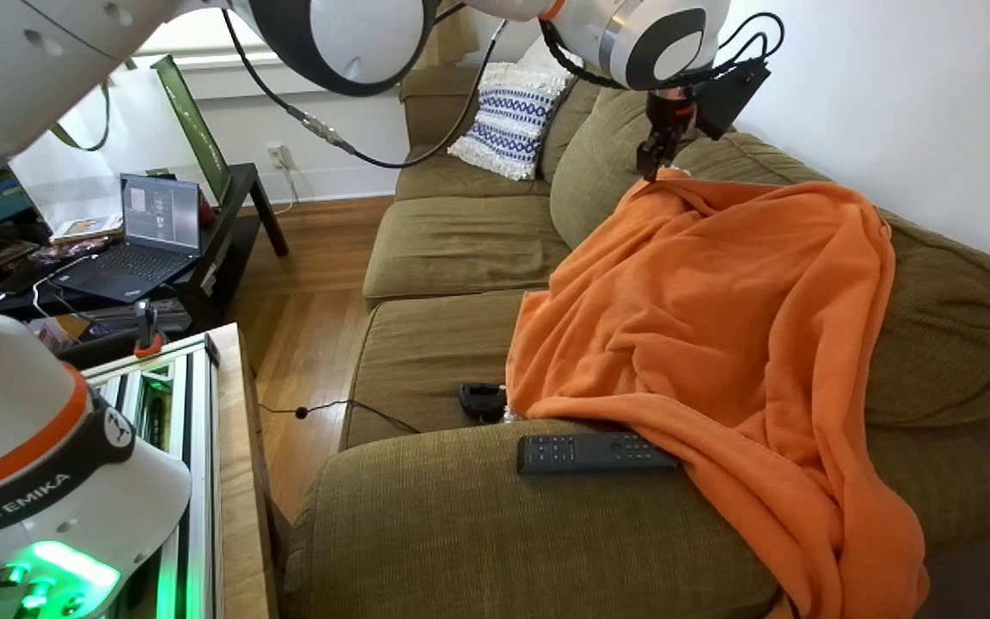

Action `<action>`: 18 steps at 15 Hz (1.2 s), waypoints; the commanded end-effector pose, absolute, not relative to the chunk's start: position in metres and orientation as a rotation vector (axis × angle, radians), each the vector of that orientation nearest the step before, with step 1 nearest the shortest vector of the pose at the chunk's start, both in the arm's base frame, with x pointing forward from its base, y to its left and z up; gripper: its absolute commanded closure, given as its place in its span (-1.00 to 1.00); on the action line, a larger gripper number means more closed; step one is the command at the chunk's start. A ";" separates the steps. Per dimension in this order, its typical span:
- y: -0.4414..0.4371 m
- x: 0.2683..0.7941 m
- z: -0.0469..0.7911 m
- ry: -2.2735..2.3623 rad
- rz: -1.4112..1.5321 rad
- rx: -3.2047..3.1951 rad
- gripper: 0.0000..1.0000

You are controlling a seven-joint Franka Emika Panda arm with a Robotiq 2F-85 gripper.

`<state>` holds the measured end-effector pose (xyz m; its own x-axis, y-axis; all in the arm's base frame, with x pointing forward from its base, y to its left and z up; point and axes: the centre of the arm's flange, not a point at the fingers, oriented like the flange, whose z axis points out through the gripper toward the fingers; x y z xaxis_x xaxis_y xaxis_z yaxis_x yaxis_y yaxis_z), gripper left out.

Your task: Use the orange towel to cover the pillow

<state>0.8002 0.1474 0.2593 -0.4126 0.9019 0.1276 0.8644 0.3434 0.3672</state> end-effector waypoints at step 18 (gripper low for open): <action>0.169 0.841 0.267 2.506 0.685 1.540 0.98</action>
<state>0.8155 0.1522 0.2563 -0.4732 0.8754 0.0989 0.8166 0.3937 0.4220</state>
